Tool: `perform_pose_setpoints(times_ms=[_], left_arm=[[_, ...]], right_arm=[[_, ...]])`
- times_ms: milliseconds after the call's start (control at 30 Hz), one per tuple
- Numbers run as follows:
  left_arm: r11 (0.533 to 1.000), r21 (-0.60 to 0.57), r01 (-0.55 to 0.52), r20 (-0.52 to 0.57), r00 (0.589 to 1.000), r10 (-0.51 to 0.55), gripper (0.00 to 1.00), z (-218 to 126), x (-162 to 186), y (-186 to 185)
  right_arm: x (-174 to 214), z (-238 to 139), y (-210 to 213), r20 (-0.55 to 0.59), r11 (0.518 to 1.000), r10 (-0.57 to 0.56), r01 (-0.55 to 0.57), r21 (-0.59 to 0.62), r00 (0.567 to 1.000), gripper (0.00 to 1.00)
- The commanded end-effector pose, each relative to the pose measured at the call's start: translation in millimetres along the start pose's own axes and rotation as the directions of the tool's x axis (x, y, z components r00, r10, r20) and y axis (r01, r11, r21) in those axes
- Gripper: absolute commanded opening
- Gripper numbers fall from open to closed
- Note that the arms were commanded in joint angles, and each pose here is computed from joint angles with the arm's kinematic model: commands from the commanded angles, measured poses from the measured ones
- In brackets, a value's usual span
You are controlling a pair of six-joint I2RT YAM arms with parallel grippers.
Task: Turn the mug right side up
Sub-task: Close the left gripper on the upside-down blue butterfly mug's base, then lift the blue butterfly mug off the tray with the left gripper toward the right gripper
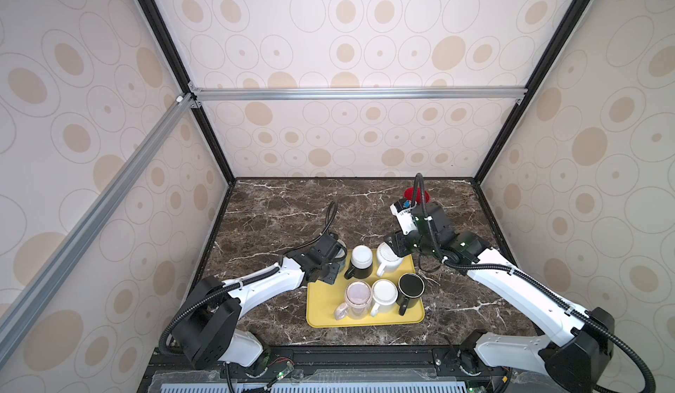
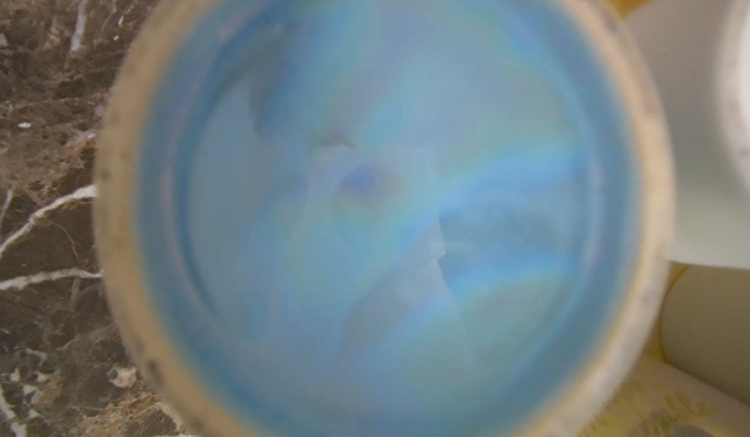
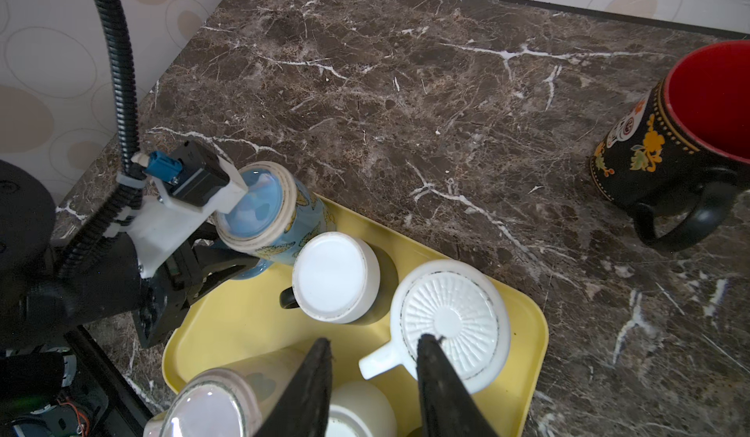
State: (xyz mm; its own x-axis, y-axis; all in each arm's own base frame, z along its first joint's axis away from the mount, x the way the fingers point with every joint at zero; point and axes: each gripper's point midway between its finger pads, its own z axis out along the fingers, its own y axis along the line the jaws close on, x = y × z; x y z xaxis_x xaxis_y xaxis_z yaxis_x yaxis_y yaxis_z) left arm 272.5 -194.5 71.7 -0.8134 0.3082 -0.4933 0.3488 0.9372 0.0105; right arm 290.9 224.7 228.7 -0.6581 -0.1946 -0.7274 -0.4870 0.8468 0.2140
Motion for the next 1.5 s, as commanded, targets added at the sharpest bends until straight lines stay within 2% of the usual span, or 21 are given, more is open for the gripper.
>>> perform_pose_setpoints(times_ms=[0, 167, 600, 900, 1000, 1233, 1467], left_arm=[[0.998, -0.055, 0.022, 0.092, 0.996, -0.017, 0.01, -9, -29, 9], [0.997, -0.071, 0.025, 0.108, 0.994, -0.017, 0.0, -14, -29, 13], [0.998, -0.048, 0.044, 0.214, 0.976, -0.033, 0.0, -47, -54, 14], [0.996, -0.022, 0.085, 0.35, 0.934, -0.072, 0.0, -94, -90, 16], [0.994, -0.002, 0.107, 0.425, 0.9, -0.096, 0.0, -116, -113, 16], [0.984, 0.134, 0.119, 0.6, 0.78, -0.176, 0.0, -169, -168, 2], [0.939, 0.335, 0.082, 0.686, 0.662, -0.302, 0.0, -211, -202, -15]], right_arm=[[5, 2, 3, -0.011, 1.0, 0.011, -0.011, -0.015, 1.0, 0.37], [6, 6, 8, -0.015, 0.999, 0.016, -0.017, -0.029, 1.0, 0.37], [3, 17, 22, -0.018, 0.995, 0.034, -0.035, -0.092, 0.999, 0.36], [-11, 13, 32, 0.018, 0.99, 0.044, -0.041, -0.138, 0.999, 0.36], [-15, 14, 32, 0.04, 0.989, 0.048, -0.042, -0.139, 0.998, 0.35], [-21, 18, 18, 0.072, 0.997, 0.057, -0.053, -0.056, 0.996, 0.36], [-35, 10, 21, 0.143, 0.993, 0.092, -0.081, -0.081, 0.985, 0.4]])
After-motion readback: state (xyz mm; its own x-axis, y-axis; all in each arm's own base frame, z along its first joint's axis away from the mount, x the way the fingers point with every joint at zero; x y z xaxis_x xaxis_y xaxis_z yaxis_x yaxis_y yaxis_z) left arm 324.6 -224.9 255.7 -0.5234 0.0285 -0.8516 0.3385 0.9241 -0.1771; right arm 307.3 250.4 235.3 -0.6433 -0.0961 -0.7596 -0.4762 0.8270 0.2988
